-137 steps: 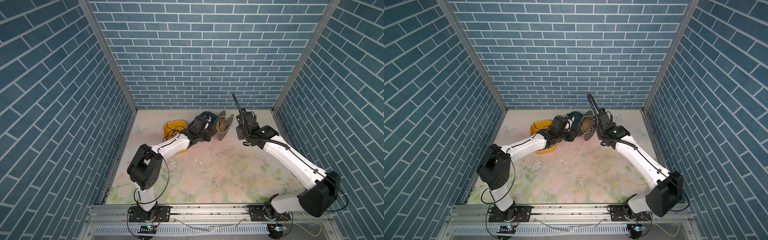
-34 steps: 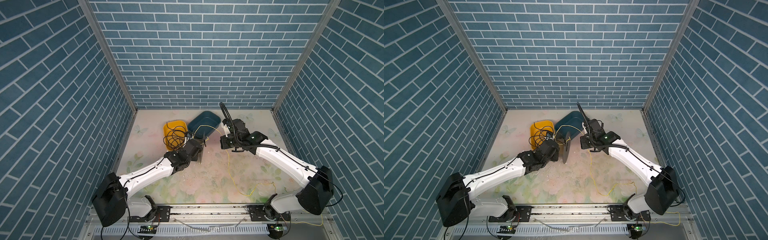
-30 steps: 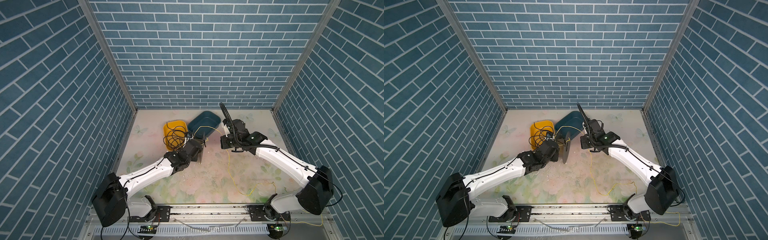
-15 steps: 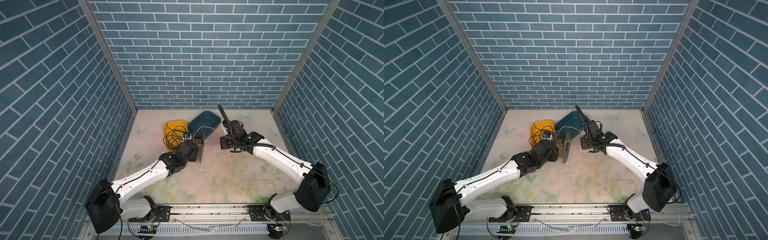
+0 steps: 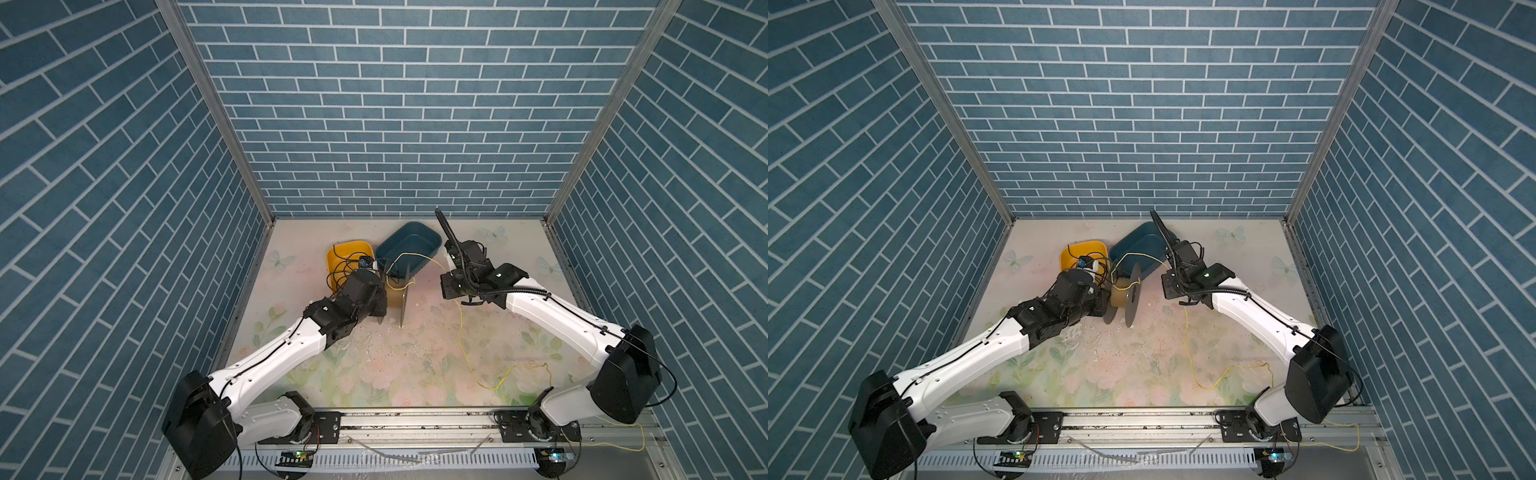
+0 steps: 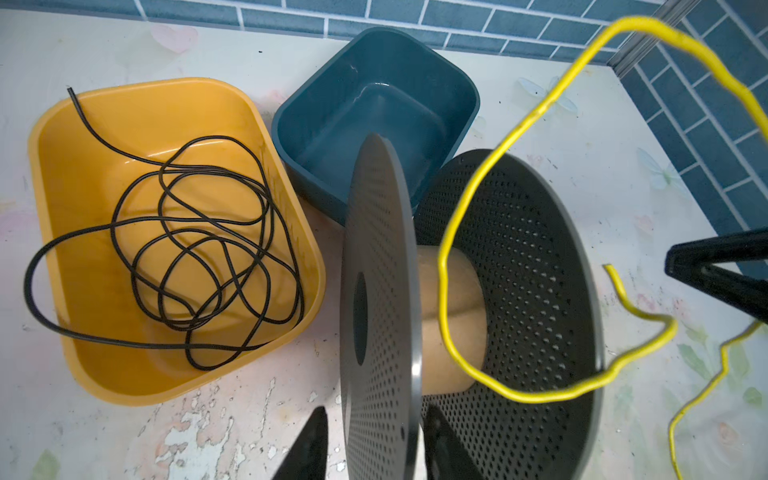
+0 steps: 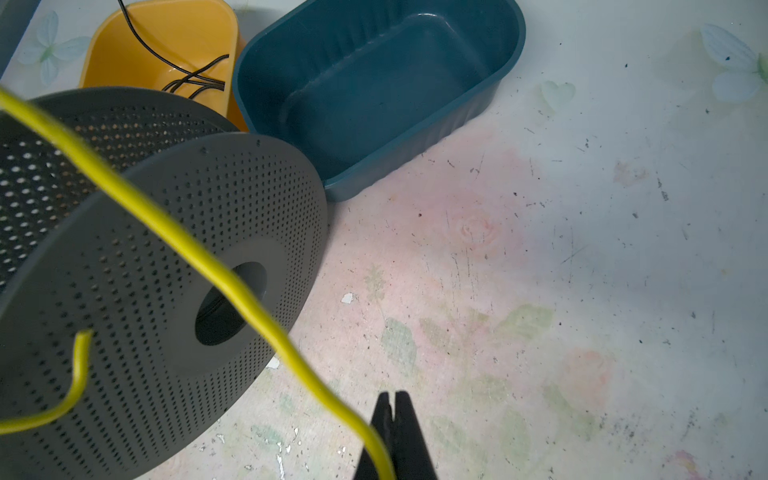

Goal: Wrap the cables

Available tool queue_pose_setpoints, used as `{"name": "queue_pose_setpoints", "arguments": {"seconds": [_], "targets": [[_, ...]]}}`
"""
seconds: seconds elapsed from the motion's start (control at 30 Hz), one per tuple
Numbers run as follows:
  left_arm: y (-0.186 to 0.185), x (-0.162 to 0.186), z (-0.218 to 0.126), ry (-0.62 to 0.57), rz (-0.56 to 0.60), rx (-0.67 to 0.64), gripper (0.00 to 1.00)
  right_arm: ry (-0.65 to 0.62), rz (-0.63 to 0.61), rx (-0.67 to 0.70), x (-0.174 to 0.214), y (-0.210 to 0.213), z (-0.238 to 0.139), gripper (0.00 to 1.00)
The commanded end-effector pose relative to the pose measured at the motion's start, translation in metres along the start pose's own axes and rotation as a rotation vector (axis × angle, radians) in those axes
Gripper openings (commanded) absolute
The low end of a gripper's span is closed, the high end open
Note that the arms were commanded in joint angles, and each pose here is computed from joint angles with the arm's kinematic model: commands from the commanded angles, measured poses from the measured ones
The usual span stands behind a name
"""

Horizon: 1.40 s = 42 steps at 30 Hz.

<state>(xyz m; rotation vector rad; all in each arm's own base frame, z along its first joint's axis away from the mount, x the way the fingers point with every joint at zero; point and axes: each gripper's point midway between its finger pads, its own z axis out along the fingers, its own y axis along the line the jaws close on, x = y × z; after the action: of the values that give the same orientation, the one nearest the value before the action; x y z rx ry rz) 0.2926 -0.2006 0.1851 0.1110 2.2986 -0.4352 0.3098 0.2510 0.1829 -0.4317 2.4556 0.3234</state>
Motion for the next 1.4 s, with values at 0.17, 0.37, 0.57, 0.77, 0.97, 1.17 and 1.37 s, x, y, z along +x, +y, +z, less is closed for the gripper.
{"name": "queue_pose_setpoints", "arguments": {"seconds": [0.17, 0.37, 0.57, 0.77, 0.97, 1.17, 1.37], "targets": [[-0.006, -0.026, -0.036, -0.039, -0.036, 0.108, 0.63, 0.026, -0.025, 0.04, 0.008, -0.005, 0.008, 0.0], [-0.022, -0.034, -0.021, -0.024, -0.054, 0.167, 0.65, 0.029, -0.023, 0.035, 0.008, -0.004, 0.01, 0.0], [-0.024, -0.034, 0.01, -0.018, -0.068, 0.16, 0.64, 0.029, -0.025, 0.035, 0.009, -0.004, 0.009, 0.0], [-0.013, -0.035, 0.032, -0.031, -0.124, 0.143, 0.51, 0.028, -0.027, 0.041, 0.009, -0.005, 0.009, 0.0], [-0.001, -0.027, 0.039, -0.043, -0.154, 0.115, 0.33, 0.027, -0.031, 0.043, 0.008, -0.005, 0.009, 0.0], [0.006, -0.017, 0.047, -0.012, -0.151, 0.077, 0.27, 0.021, -0.032, 0.044, 0.006, -0.005, 0.008, 0.0], [0.017, -0.013, 0.049, -0.011, -0.138, 0.021, 0.23, 0.02, -0.035, 0.041, 0.003, -0.003, 0.009, 0.0]]}}
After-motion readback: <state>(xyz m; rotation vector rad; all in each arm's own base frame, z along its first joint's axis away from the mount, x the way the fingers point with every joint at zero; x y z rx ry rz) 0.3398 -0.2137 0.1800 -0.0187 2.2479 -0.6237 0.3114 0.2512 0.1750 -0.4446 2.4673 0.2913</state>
